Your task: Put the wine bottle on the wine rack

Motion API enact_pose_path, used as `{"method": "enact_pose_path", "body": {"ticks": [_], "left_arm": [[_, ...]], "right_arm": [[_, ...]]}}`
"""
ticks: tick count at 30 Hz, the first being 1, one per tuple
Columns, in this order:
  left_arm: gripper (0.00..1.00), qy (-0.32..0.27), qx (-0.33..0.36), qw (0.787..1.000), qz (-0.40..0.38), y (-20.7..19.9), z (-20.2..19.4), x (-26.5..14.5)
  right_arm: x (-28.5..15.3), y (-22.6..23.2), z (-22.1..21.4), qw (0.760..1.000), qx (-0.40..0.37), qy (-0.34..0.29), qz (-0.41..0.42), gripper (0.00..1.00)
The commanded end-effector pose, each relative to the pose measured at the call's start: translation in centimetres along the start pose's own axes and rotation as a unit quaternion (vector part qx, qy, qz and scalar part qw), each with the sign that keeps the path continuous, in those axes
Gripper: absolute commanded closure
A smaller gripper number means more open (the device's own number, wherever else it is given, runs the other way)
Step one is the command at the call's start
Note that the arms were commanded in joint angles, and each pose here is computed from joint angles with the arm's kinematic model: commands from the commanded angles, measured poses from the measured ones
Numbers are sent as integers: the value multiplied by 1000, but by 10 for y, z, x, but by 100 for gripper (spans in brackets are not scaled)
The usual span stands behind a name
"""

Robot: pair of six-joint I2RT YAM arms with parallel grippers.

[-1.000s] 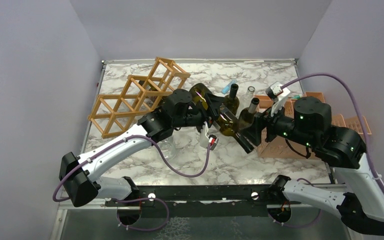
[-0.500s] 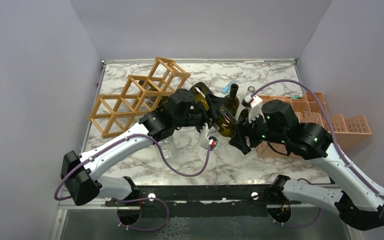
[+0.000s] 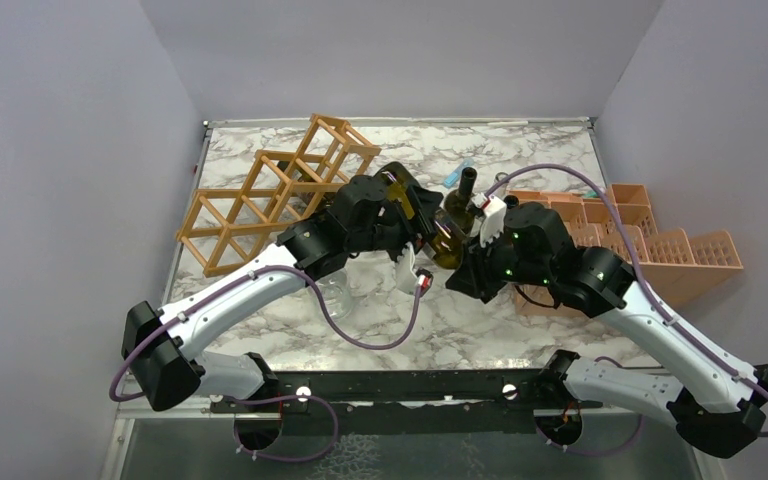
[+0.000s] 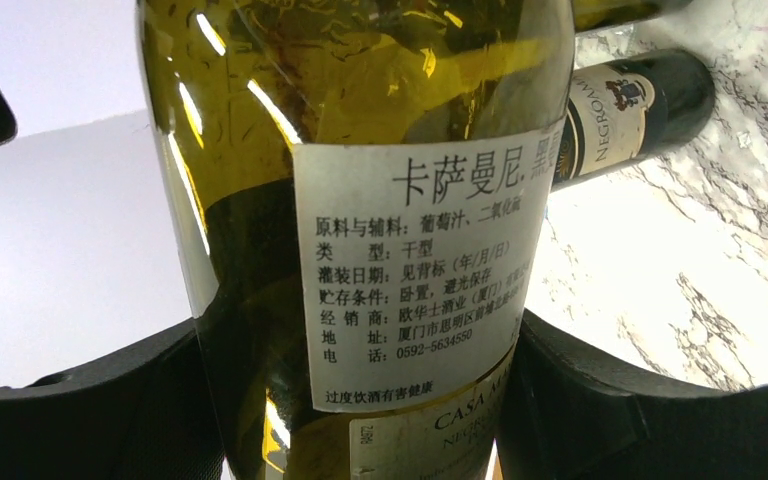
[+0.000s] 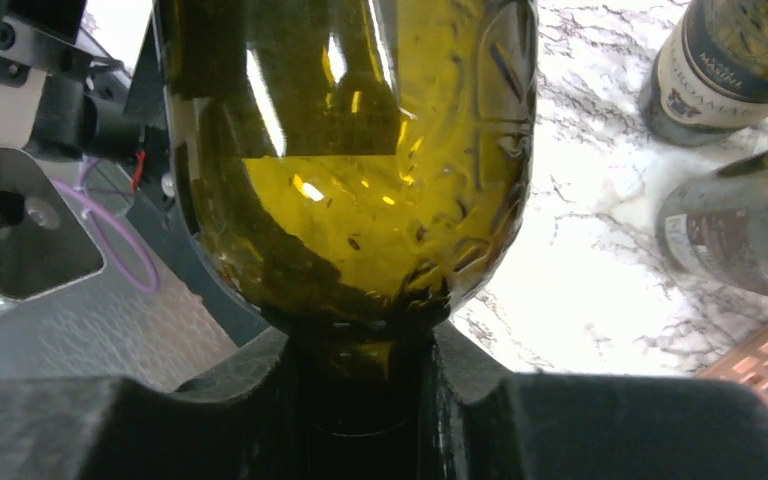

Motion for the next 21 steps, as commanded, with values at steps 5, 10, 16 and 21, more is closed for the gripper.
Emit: {"method": "enact_pose_path", "body": {"ticks": [5, 10, 16, 21], "left_arm": [[52, -44, -17, 993, 112, 52, 20, -24], [1, 2, -36, 993, 113, 43, 10, -27], [1, 44, -72, 989, 124, 31, 2, -33], [1, 51, -165, 962, 212, 47, 2, -51]], "right_arm": [[4, -4, 18, 997, 3, -76, -27, 99], [-6, -10, 31, 991, 0, -122, -64, 99], [-18, -16, 51, 977, 3, -183, -110, 99], [-12, -20, 59, 973, -4, -193, -126, 99]]}}
Point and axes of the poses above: each gripper's point midway between its finger pads, its own x axis out along the fingers, its own y axis along the line the jaws close on, z = x × y, the point moved 8 cm from there along -x, back along the fingers, and after that the axes turned 7 degrees about -x, right-handed, at the moved point
